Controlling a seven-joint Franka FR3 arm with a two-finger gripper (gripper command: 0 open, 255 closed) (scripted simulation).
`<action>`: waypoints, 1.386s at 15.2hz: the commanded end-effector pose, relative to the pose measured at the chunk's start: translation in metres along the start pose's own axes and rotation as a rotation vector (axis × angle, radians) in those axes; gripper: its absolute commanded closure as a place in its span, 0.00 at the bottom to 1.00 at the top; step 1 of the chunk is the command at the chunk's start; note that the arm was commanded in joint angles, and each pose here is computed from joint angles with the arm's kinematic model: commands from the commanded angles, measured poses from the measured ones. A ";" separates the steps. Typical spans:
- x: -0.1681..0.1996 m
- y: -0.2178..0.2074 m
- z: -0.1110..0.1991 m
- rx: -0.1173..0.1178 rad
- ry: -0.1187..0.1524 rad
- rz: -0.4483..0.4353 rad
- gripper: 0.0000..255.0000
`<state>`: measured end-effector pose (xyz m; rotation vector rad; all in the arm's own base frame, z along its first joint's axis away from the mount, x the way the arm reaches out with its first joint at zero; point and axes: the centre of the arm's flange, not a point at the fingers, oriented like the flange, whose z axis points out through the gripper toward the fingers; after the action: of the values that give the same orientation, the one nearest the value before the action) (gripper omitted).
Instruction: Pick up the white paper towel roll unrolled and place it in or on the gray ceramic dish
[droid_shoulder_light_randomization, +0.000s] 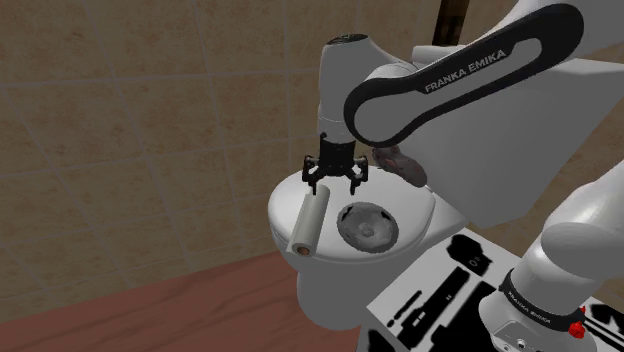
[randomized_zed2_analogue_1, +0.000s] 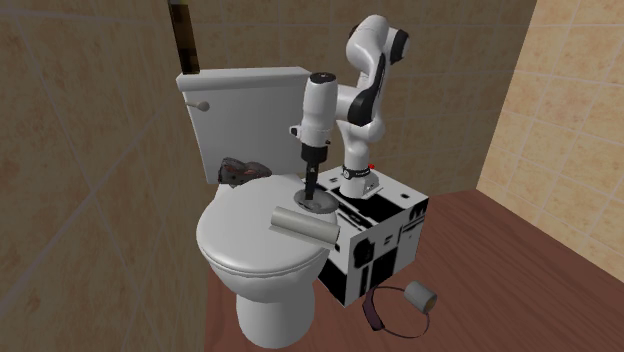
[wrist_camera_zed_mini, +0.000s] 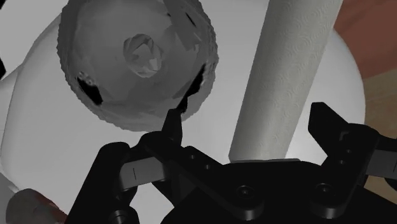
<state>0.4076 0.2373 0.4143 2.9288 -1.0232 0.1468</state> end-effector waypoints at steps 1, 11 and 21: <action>0.002 -0.020 0.016 -0.001 -0.004 0.058 0.00; 0.002 -0.050 0.075 -0.005 -0.007 0.130 0.00; 0.002 -0.050 0.078 -0.005 -0.007 0.130 1.00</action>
<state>0.4466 0.2701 0.3366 2.8599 -1.2134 0.1382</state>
